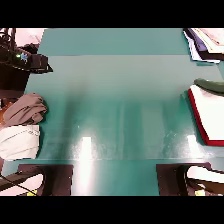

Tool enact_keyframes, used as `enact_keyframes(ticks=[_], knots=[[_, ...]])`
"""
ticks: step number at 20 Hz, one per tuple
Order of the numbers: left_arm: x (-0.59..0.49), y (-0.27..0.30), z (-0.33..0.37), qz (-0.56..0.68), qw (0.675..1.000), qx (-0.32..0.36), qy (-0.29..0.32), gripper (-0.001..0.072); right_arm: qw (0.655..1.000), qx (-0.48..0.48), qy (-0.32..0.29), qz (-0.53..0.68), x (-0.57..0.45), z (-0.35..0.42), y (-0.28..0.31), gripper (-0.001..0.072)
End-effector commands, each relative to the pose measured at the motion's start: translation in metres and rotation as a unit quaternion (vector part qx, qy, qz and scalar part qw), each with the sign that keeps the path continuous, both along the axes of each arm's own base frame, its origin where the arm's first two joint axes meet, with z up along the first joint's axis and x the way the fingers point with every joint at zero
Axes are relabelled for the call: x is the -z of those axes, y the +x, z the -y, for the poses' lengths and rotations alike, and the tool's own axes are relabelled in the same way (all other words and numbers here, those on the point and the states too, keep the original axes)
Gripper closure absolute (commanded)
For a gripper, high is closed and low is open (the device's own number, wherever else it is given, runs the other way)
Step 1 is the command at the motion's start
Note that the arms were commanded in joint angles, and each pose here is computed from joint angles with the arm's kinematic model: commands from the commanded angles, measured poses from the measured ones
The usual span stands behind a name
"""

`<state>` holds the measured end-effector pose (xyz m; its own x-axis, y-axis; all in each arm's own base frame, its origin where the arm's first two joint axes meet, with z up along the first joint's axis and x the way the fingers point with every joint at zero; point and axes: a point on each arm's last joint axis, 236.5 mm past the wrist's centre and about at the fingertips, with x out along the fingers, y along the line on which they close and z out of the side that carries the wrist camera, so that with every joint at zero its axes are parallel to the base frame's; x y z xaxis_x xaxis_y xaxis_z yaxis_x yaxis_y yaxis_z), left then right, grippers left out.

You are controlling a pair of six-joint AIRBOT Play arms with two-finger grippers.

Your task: Fold the shirts.

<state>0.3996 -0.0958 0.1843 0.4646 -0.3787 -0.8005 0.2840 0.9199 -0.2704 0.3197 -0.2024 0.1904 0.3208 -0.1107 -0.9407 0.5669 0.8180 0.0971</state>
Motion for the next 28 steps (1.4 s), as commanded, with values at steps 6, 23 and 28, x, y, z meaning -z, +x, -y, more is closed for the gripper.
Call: enact_keyframes(ticks=[6, 23, 28], knots=[[0.003, -0.006, 0.0, -0.007, 1.0, 0.014, 0.008, 0.0681, 0.989, 0.052, -0.005, -0.142, 0.049, 0.001, -0.08, 0.0176], [-0.007, 0.01, 0.0, 0.029, 1.0, 0.004, 0.002, 0.0681, 0.963, -0.234, 0.012, 0.132, -0.032, -0.198, 0.023, 0.0687], [-0.006, 0.01, 0.0, 0.028, 1.0, 0.004, 0.002, 0.0681, 0.952, -0.274, 0.016, 0.134, -0.032, -0.227, 0.024, 0.0686]])
